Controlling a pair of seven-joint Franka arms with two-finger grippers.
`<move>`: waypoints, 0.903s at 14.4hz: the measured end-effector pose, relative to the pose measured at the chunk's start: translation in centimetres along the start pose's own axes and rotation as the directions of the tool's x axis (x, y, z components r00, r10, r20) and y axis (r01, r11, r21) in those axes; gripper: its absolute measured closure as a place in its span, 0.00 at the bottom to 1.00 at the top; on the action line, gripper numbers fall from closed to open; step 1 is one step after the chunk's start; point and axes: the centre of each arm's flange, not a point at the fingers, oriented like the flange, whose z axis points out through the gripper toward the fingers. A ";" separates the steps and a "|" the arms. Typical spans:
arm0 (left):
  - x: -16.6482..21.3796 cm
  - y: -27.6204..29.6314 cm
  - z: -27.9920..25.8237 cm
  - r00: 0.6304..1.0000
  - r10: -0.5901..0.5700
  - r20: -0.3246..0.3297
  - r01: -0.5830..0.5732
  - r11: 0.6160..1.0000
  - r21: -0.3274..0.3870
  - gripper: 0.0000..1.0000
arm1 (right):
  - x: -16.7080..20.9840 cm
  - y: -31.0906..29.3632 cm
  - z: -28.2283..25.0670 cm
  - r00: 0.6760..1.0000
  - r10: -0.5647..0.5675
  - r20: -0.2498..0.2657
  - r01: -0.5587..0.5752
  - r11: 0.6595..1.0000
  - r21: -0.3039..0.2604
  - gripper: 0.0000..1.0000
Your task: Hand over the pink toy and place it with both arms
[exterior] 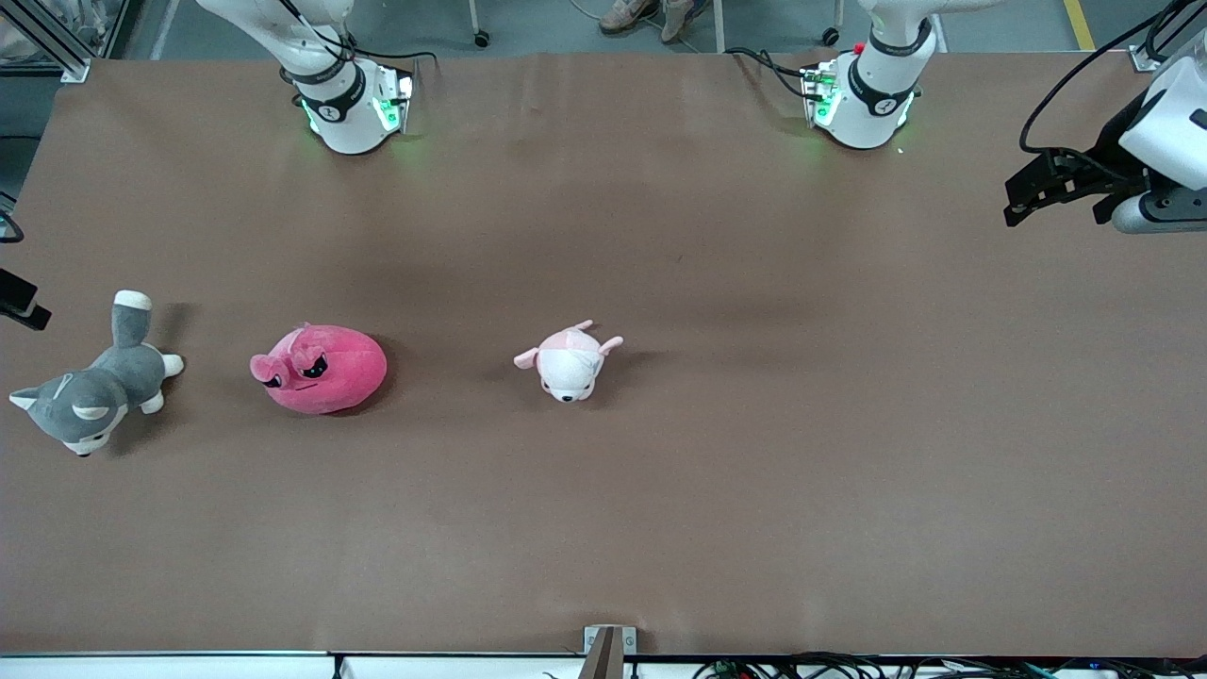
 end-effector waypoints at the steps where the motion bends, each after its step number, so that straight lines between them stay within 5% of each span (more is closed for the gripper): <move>1: 0.0 0.1 0.0 1.000 0.001 0.001 -0.001 1.000 -0.005 0.00 | -0.3 -0.3 -0.2 1.000 -0.005 0.004 0.005 1.000 -0.001 0.00; 6: 0.0 0.4 0.1 1.000 0.007 0.001 -0.007 1.000 -0.006 0.00 | -2.9 -2.2 -0.5 0.999 -0.030 -0.036 0.030 1.000 -0.005 0.00; 13: 0.0 0.6 0.1 1.000 0.012 0.001 -0.012 1.000 -0.006 0.00 | -5.3 -2.2 -0.7 1.000 -0.015 -0.025 0.015 1.000 -0.003 0.00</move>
